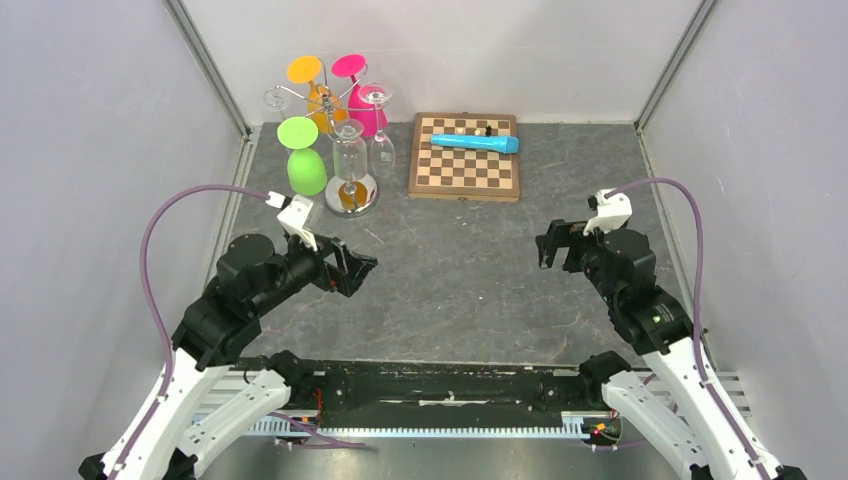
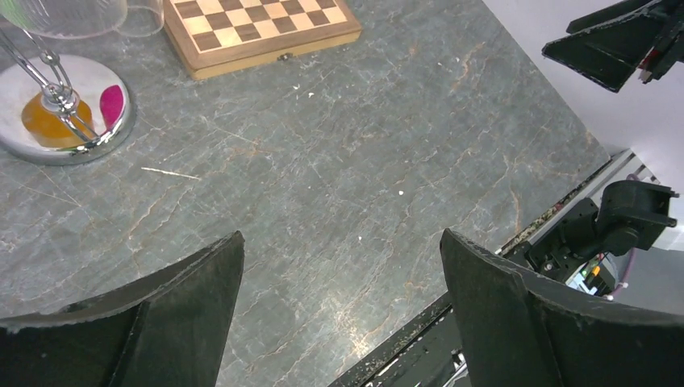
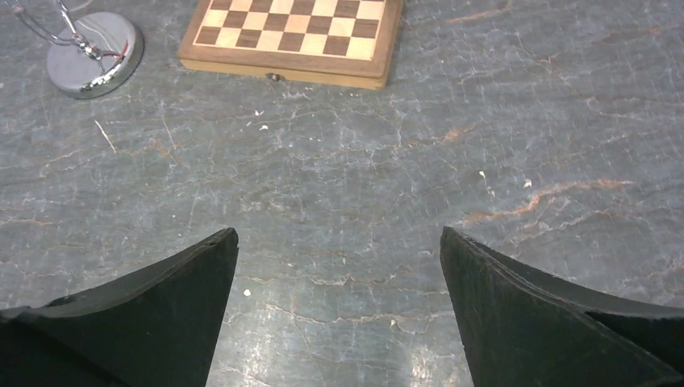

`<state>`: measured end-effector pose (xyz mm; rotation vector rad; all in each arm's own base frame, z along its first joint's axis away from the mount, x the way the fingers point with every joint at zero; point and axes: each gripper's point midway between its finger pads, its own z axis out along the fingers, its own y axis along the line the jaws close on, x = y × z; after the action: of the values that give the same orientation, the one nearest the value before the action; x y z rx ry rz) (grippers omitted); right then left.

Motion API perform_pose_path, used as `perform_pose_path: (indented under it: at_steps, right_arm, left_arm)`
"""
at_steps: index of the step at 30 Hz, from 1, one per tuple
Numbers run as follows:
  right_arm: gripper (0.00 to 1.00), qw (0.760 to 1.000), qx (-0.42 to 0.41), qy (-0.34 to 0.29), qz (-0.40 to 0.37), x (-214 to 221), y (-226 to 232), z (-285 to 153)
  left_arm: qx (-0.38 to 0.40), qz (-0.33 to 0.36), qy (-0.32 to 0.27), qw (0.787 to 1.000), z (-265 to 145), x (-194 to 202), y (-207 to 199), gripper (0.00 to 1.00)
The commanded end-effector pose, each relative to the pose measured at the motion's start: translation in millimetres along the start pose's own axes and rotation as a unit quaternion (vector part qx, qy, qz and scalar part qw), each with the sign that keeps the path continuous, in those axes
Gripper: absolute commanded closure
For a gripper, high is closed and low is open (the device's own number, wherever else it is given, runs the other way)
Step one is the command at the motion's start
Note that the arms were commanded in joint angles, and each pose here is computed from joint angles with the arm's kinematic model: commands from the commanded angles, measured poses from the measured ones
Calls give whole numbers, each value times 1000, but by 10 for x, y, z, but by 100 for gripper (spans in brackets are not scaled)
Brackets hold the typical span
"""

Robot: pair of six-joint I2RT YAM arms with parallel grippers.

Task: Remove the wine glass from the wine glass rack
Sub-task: Pick up the wine rack from the center of the board.

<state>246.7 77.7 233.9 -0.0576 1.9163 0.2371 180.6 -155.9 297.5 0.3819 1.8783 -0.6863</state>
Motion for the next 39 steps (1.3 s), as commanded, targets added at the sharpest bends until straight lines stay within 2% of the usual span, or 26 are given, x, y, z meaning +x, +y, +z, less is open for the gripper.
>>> perform_pose_path:
  at_steps: [1,15,23,39]
  right_arm:
    - [2,999,-23,-26,-12,-328,120,-12]
    - [2,998,-47,-15,-25,-453,240,49]
    - [2,995,-84,-37,-27,-588,369,-51]
    - [2,992,-112,-33,-36,-687,478,-109]
  left_arm:
    - [0,19,-7,1000,-79,-180,-39,4]
    - [-2,9,-27,1000,-136,-494,-116,4]
    - [-23,-19,-70,997,-214,-906,-141,4]
    - [-35,-101,-126,986,161,-1703,-247,4]
